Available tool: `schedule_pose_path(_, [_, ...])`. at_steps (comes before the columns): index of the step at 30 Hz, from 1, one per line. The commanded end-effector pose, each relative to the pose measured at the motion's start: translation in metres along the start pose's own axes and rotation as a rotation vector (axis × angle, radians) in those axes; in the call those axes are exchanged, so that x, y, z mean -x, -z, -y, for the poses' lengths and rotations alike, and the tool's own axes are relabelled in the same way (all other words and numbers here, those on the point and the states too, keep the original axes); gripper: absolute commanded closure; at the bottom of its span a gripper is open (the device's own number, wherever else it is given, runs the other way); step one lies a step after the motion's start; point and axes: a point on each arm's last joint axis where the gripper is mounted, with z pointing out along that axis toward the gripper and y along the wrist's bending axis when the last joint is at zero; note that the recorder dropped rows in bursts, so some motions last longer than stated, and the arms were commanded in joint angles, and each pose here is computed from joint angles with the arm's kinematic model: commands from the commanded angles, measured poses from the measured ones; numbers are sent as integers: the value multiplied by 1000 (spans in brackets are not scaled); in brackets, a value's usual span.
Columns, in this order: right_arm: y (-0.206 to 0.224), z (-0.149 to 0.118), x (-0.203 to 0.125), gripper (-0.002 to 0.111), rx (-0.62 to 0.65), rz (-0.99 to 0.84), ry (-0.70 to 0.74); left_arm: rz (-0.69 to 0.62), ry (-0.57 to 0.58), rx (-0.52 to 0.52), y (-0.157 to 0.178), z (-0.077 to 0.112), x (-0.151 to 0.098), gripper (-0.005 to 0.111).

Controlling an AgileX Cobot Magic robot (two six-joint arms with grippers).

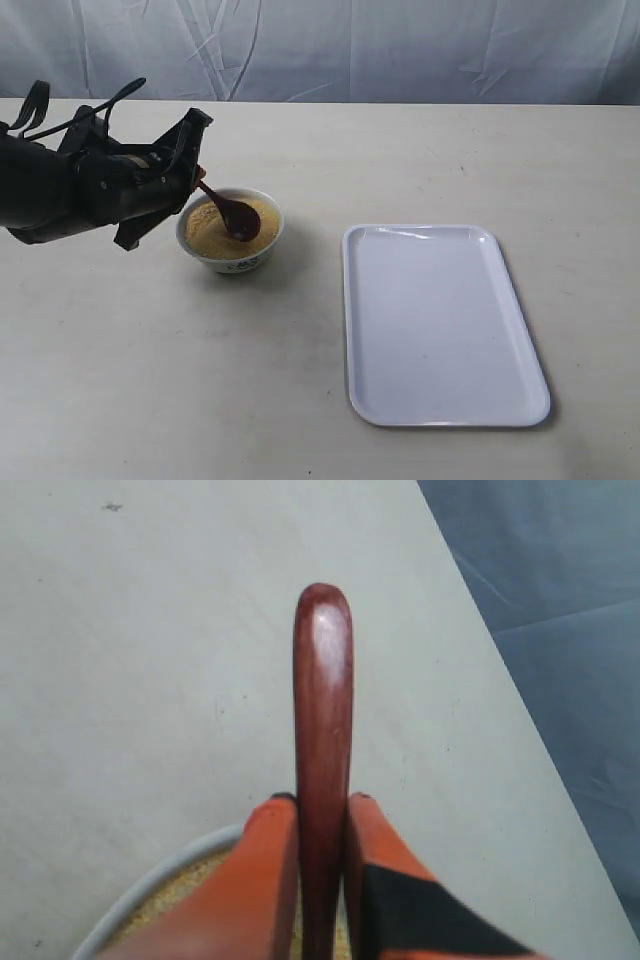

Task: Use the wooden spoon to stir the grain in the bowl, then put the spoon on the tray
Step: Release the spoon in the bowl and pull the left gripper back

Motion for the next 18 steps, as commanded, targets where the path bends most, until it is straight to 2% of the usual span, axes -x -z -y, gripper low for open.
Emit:
schedule_pose_path(1, [0, 0, 0, 108, 3, 10, 2, 3, -30, 4, 0, -1, 0, 107])
schedule_pose_path(7, [0, 0, 0, 108, 3, 10, 2, 3, -39, 4, 0, -1, 0, 106])
schedule_pose_path(11, [0, 0, 0, 108, 3, 10, 2, -5, -63, 1, 0, -1, 0, 90])
schedule_pose_path(12, [0, 0, 0, 108, 3, 10, 2, -5, -63, 1, 0, -1, 0, 82])
schedule_pose_path(14, [0, 0, 0, 108, 3, 10, 2, -22, -63, 15, 0, -2, -2, 71])
schedule_pose_path(18, [0, 0, 0, 108, 3, 10, 2, -52, -89, 28, 2, -3, -4, 68])
